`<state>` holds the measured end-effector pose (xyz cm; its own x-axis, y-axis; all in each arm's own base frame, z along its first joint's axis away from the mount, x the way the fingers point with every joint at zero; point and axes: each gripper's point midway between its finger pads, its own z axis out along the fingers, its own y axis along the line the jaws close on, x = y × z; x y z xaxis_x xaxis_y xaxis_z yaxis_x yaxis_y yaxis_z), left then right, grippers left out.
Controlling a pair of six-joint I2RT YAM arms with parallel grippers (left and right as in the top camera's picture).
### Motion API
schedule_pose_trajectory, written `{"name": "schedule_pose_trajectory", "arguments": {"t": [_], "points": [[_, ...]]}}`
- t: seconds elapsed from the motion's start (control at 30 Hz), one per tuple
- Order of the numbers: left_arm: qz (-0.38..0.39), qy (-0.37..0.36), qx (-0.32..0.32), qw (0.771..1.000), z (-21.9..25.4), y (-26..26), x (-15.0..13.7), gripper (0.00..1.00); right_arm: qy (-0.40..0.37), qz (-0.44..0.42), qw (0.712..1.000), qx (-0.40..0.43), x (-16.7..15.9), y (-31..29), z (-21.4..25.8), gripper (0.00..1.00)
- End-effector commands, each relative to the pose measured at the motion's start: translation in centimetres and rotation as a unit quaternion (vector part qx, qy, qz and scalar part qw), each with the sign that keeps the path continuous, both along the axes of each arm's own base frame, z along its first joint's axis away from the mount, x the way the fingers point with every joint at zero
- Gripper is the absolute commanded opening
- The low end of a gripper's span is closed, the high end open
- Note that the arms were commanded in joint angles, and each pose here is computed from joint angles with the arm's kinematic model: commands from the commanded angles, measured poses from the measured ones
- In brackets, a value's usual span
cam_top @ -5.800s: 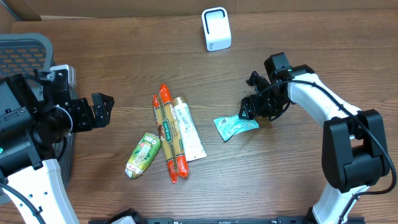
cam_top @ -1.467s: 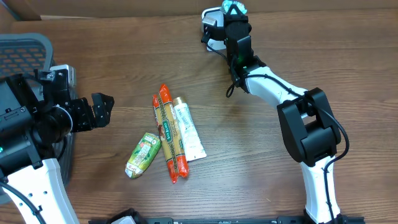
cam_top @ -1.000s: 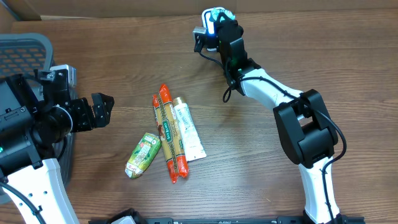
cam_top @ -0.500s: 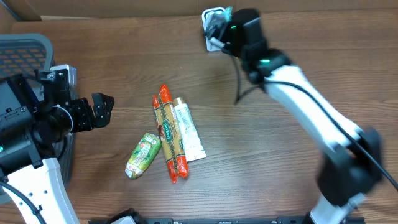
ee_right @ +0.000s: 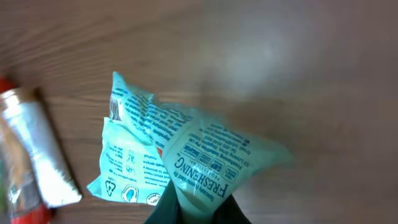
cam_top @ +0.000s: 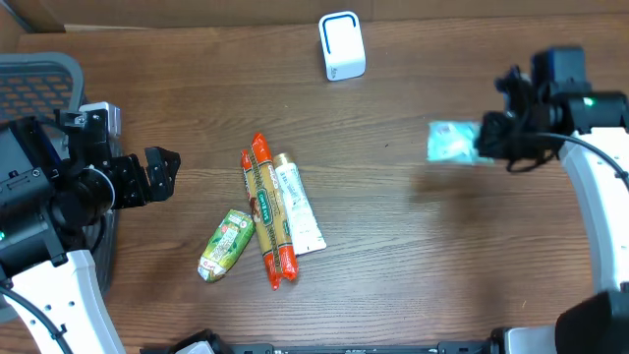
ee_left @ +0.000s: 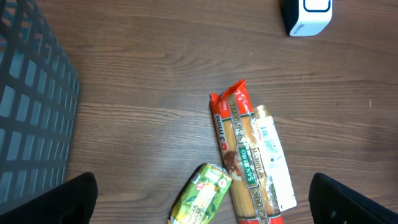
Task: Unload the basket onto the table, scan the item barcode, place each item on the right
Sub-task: 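Move the pouch to the right side of the table and release it, then reach the right gripper to the white toothpaste tube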
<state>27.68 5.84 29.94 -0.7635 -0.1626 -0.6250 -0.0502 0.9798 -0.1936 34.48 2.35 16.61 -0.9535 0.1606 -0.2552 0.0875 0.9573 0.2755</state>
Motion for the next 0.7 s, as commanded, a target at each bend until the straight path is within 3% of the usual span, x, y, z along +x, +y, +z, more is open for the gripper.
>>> {"name": "schedule_pose_trajectory", "arguments": {"t": [0.0,0.23,0.27,0.3,0.47,0.67], "points": [[-0.011,-0.007,0.002,1.0,0.2,-0.1,0.1,0.99,0.055,-0.126,0.989,0.045,-1.8,-3.4,-4.5,0.04],[-0.011,-0.007,0.002,1.0,0.2,-0.1,0.1,1.0,0.072,-0.259,0.961,0.064,-4.2,-9.1,-10.1,0.04],[-0.011,-0.007,0.002,1.0,0.2,-0.1,0.1,1.0,0.078,-0.275,0.956,0.06,-5.0,-9.9,-10.9,0.07],[-0.011,-0.007,0.002,1.0,0.2,-0.1,0.1,0.99,0.086,-0.284,0.953,0.053,-5.7,-10.4,-11.3,0.21],[-0.011,-0.007,0.002,1.0,0.2,-0.1,0.1,1.0,0.104,-0.297,0.948,0.048,-6.8,-10.9,-11.8,0.51],[-0.011,-0.007,0.002,1.0,0.2,-0.1,0.1,0.99,0.078,-0.253,0.962,0.07,-5.0,-9.4,-7.2,0.61]]}}
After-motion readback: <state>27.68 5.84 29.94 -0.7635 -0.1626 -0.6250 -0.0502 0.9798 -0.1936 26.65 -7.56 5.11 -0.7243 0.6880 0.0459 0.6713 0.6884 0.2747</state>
